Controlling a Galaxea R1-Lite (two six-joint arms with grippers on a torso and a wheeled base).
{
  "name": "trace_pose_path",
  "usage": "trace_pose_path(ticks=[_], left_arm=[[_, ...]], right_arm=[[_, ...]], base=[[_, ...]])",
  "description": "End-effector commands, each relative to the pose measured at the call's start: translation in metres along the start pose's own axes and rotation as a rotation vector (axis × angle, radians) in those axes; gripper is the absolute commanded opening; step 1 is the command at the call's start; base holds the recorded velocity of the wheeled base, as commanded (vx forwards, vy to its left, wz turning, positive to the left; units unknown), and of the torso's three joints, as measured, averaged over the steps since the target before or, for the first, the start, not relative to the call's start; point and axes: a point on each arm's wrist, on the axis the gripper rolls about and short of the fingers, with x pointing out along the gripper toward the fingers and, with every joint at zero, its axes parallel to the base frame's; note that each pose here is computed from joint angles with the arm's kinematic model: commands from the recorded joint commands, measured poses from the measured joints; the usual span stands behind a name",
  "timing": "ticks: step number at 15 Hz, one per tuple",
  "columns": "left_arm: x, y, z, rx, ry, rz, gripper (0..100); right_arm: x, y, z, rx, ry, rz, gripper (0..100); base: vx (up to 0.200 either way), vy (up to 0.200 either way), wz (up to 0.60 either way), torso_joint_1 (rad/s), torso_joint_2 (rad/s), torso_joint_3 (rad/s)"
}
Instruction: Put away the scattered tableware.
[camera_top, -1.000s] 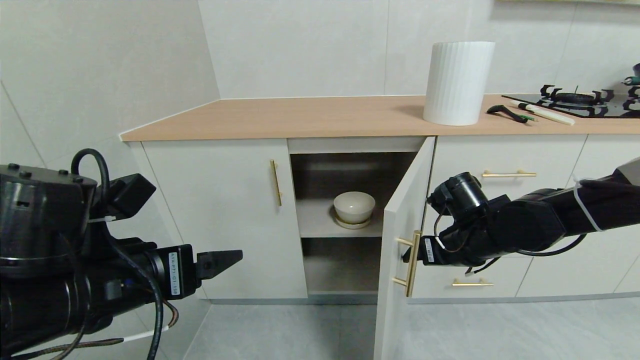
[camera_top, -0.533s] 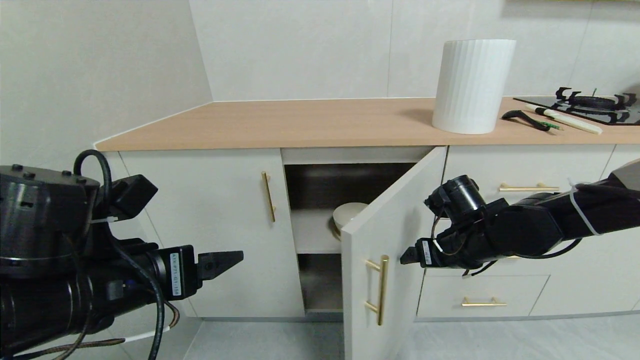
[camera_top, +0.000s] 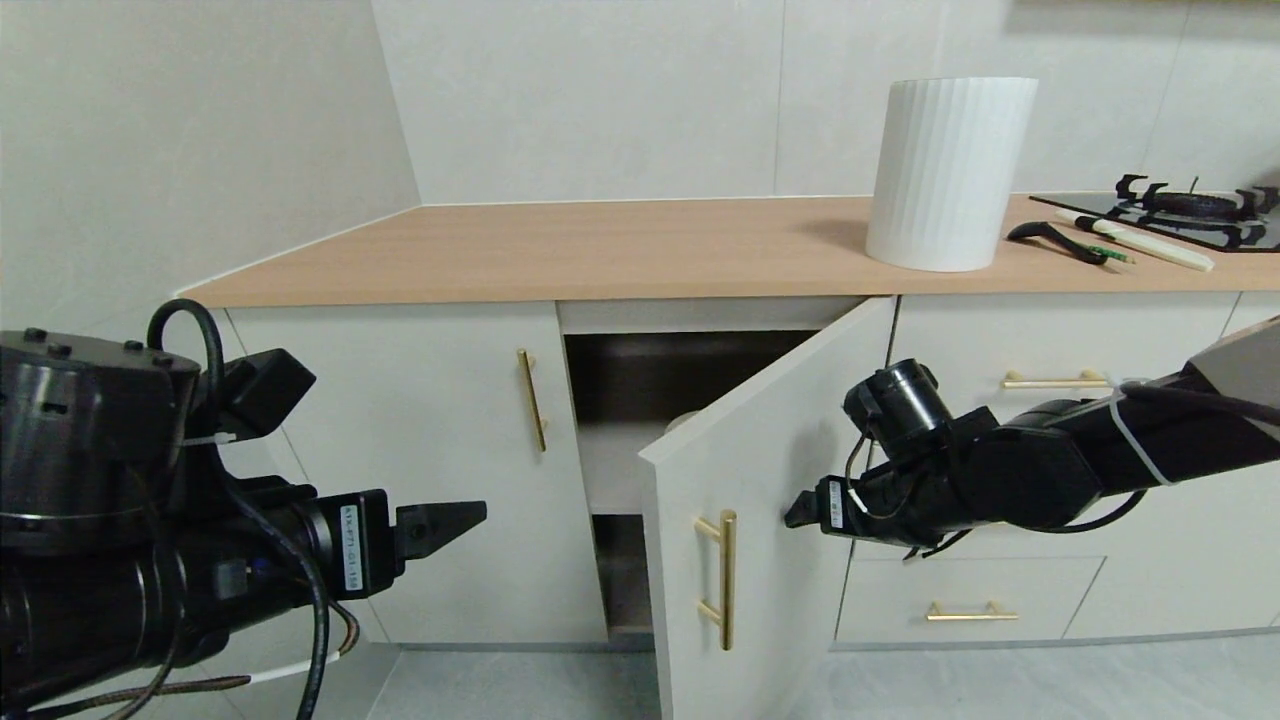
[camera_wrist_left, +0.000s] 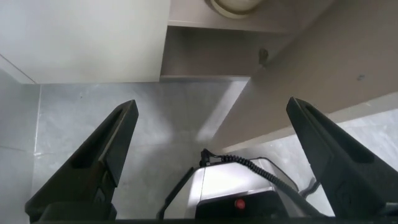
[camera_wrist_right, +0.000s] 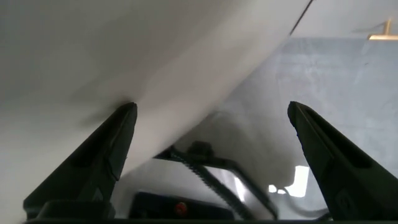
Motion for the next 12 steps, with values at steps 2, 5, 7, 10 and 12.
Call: trace_pose_path(ticks=[2, 5, 7, 10, 12], left_arm=[[0.000, 0.000, 0.000, -0.001, 0.000, 0.001, 100], [0.000, 0.000, 0.000, 0.000, 0.001, 0.001, 100], [-0.001, 0.000, 0.000, -0.001, -0.003, -0.001, 100], [-0.004, -0.001, 0.000, 0.003, -0.010, -0.012, 100], [-0.004, -0.001, -0.001, 0.003, -0.009, -0.012, 100]], right_arm=[[0.007, 0.008, 0.007, 0.067, -0.075, 0.060, 100], [0.015, 0.012, 0.012, 0.147, -0.138, 0.113, 100], [0.017, 0.014, 0.013, 0.168, -0.148, 0.126, 100], [0.016, 0.016, 0.013, 0.174, -0.131, 0.156, 100], [0.020, 0.018, 0.015, 0.198, -0.132, 0.162, 100]], base=[[0.000, 0.000, 0.00, 0.000, 0.00, 0.000], [0.000, 0.000, 0.00, 0.000, 0.00, 0.000], [0.000, 0.000, 0.00, 0.000, 0.00, 0.000], [0.000, 0.000, 0.00, 0.000, 0.00, 0.000], [0.000, 0.000, 0.00, 0.000, 0.00, 0.000]])
